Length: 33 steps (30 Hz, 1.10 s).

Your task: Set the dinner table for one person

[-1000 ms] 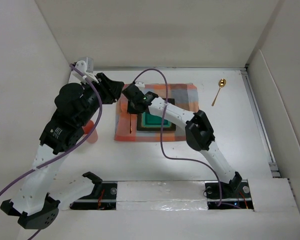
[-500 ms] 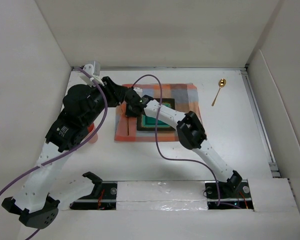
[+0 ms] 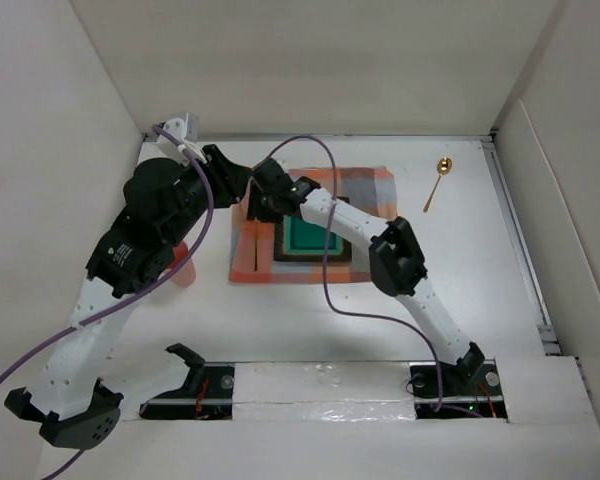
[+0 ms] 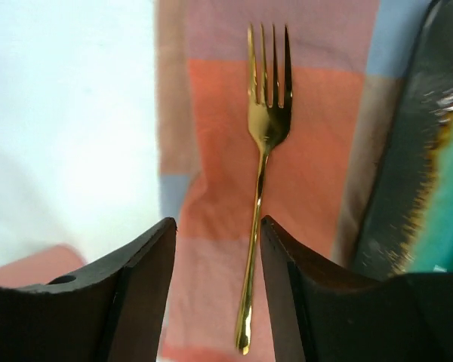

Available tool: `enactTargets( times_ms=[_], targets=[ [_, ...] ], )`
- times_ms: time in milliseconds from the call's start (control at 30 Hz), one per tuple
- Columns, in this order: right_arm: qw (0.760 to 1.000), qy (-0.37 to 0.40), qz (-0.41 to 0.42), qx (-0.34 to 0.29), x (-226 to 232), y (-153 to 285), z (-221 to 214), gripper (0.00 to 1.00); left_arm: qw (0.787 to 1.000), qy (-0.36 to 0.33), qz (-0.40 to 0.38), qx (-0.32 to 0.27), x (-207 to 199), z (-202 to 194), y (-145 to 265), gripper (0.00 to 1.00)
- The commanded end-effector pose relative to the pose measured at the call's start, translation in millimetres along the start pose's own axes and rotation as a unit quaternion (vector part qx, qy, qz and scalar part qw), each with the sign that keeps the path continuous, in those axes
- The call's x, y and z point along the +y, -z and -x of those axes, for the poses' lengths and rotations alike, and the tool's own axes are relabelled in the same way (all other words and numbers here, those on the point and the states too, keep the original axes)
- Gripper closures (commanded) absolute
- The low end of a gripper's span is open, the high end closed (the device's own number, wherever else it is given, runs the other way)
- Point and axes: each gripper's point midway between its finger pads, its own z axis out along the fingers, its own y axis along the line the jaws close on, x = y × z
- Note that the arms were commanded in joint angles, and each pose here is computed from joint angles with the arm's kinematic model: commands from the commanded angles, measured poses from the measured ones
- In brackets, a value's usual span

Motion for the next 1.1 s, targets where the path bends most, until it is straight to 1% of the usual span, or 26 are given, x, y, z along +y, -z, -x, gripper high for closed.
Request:
enactTargets(
  times_ms=[0, 33, 67, 100, 133, 167, 200, 233, 300, 333, 367, 400, 433, 467, 500, 533, 567, 600, 633, 667, 700, 733, 767, 833, 933, 1067],
  targets=[
    [0.991, -0.009, 0.092, -0.098, 32.7, 113.4, 108.2, 0.50, 0.998, -0.006, -0.001, -0.062, -10.1, 48.9, 26.6, 0.70],
    [0.990, -0.011, 0.082, -0.117, 21.0, 125.8, 120.3, 0.58, 0.998, -0.006, -0.003, -0.067, -10.9, 52.0, 30.0, 0.70],
    [0.990, -0.017, 0.070, -0.125, 0.2, 147.7, 124.6, 0.78, 0.998, -0.004, -0.006, -0.070, -11.9, 53.8, 34.5, 0.70],
    [0.987, -0.025, 0.067, -0.144, -14.8, 158.1, 137.2, 0.91, 0.998, -0.002, -0.006, -0.069, -10.9, 51.9, 35.0, 0.71],
    [0.985, -0.044, 0.038, -0.163, -61.5, 172.9, 154.3, 1.00, 0.998, -0.001, -0.008, -0.061, -8.6, 43.4, 35.3, 0.75],
    [0.983, -0.055, 0.021, -0.176, -83.5, 174.5, 170.2, 1.00, 0.998, -0.001, -0.007, -0.057, -6.5, 38.4, 34.5, 0.83],
    [0.981, -0.063, -0.001, -0.183, -115.8, 186.4, 169.8, 1.00, 0.999, -0.001, -0.005, -0.052, -4.0, 32.5, 32.6, 0.92],
    [0.976, -0.081, -0.037, -0.201, -166.7, 195.8, 188.7, 1.00, 0.999, 0.000, 0.000, -0.047, -0.4, 27.3, 32.2, 0.99],
    [0.971, -0.090, -0.082, -0.208, -223.4, 204.1, 189.7, 1.00, 0.999, 0.001, 0.012, -0.038, 6.7, 18.7, 33.9, 1.00],
    [0.963, -0.096, -0.120, -0.220, -268.2, 214.2, 200.9, 1.00, 0.999, 0.001, 0.015, -0.041, 8.9, 18.7, 36.0, 1.00],
    [0.959, -0.101, -0.146, -0.222, -292.7, 216.7, 203.5, 1.00, 0.999, 0.000, 0.019, -0.041, 12.2, 16.2, 38.0, 1.00],
    [0.958, -0.108, -0.167, -0.205, -317.2, 211.1, 199.4, 1.00, 0.999, -0.003, 0.023, -0.041, 14.3, 15.1, 38.0, 1.00],
    [0.958, -0.103, -0.175, -0.203, -331.9, 213.7, 205.9, 1.00, 0.999, -0.004, 0.027, -0.041, 16.4, 13.8, 38.8, 1.00],
    [0.954, -0.113, -0.189, -0.204, -354.7, 216.8, 212.2, 0.96, 0.999, -0.004, 0.031, -0.035, 18.9, 9.2, 37.9, 1.00],
    [0.953, -0.106, -0.211, -0.192, -369.3, 216.2, 210.5, 0.93, 0.999, -0.002, 0.031, -0.033, 19.2, 7.7, 37.6, 1.00],
    [0.949, -0.105, -0.229, -0.191, -382.6, 212.4, 219.4, 0.90, 0.999, 0.000, 0.027, -0.029, 18.2, 4.9, 36.6, 0.99],
    [0.944, -0.108, -0.250, -0.187, -399.1, 212.7, 220.9, 0.80, 0.999, 0.002, 0.024, -0.027, 18.1, 1.2, 34.4, 0.92],
    [0.943, -0.102, -0.264, -0.177, -406.0, 208.2, 219.3, 0.76, 0.999, 0.004, 0.021, -0.025, 18.0, -1.5, 33.1, 0.89],
    [0.942, -0.098, -0.280, -0.158, -425.5, 198.4, 214.1, 0.71, 1.000, 0.005, 0.016, -0.021, 16.7, -4.5, 31.2, 0.86],
    [0.941, -0.100, -0.283, -0.158, -431.2, 199.4, 220.3, 0.61, 1.000, 0.004, 0.017, -0.017, 17.7, -8.6, 28.1, 0.81],
    [0.937, -0.109, -0.295, -0.151, -447.2, 200.1, 217.1, 0.57, 1.000, 0.004, 0.018, -0.013, 18.2, -10.6, 26.4, 0.80],
    [0.935, -0.111, -0.301, -0.151, -455.8, 198.4, 217.6, 0.56, 1.000, 0.002, 0.024, -0.011, 20.3, -11.5, 24.2, 0.79],
    [0.939, -0.113, -0.295, -0.140, -462.7, 187.7, 213.0, 0.55, 1.000, -0.001, 0.029, -0.007, 21.7, -12.9, 21.9, 0.78],
    [0.940, -0.110, -0.293, -0.136, -470.6, 179.7, 214.0, 0.54, 0.999, -0.005, 0.037, -0.005, 24.6, -14.4, 17.9, 0.78],
    [0.936, -0.114, -0.315, -0.109, -486.9, 162.3, 204.7, 0.53, 0.999, -0.011, 0.044, 0.005, 26.9, -19.7, 8.9, 0.77],
    [0.933, -0.118, -0.325, -0.099, -497.3, 148.8, 201.8, 0.53, 0.999, -0.014, 0.043, 0.025, 25.6, -29.4, -6.5, 0.77]
  ],
)
